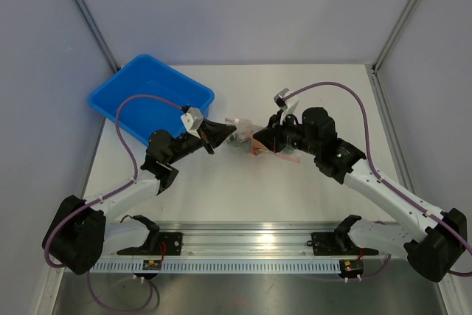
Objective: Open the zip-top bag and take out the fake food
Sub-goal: Pick up the zipper food storage bag at the center of the board.
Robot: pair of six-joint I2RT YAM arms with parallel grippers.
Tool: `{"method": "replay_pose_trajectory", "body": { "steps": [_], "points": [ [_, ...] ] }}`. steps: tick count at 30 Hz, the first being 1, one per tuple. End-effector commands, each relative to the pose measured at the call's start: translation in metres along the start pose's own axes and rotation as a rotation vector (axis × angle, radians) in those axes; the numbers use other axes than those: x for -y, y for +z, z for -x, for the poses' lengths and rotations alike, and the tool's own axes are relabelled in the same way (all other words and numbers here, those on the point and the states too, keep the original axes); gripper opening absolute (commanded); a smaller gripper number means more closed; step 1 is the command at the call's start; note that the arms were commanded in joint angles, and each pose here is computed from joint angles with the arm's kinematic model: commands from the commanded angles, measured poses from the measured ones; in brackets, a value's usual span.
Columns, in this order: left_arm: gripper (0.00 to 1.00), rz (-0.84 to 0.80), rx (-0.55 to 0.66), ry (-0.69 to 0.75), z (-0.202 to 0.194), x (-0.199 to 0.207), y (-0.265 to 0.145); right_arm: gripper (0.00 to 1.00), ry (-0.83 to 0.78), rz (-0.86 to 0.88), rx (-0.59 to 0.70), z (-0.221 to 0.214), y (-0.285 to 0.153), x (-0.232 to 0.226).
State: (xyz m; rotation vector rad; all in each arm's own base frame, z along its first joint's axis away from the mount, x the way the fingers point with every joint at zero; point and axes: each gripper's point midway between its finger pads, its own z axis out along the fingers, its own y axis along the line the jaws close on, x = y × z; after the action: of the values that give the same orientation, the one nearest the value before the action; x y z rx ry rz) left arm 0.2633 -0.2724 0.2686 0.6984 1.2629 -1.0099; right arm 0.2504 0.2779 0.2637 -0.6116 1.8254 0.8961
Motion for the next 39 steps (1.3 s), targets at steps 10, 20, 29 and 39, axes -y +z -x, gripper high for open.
{"method": "replay_pose_trajectory", "body": {
  "steps": [10, 20, 29, 39],
  "points": [
    [0.0, -0.079, 0.089, 0.07, 0.041, 0.018, 0.005, 0.51, -0.107, 0.054, 0.171, 0.039, -0.008, -0.015],
    [0.0, -0.077, 0.068, 0.058, 0.04, 0.017, 0.006, 0.6, -0.234, 0.211, 0.194, 0.045, -0.001, -0.039],
    [0.0, -0.084, 0.059, 0.053, 0.039, 0.019, 0.006, 0.63, -0.306, 0.158, 0.238, 0.059, 0.002, -0.035],
    [0.0, -0.083, 0.051, 0.044, 0.041, 0.02, 0.005, 0.69, -0.404, 0.115, 0.307, 0.061, 0.015, -0.043]
  ]
}}
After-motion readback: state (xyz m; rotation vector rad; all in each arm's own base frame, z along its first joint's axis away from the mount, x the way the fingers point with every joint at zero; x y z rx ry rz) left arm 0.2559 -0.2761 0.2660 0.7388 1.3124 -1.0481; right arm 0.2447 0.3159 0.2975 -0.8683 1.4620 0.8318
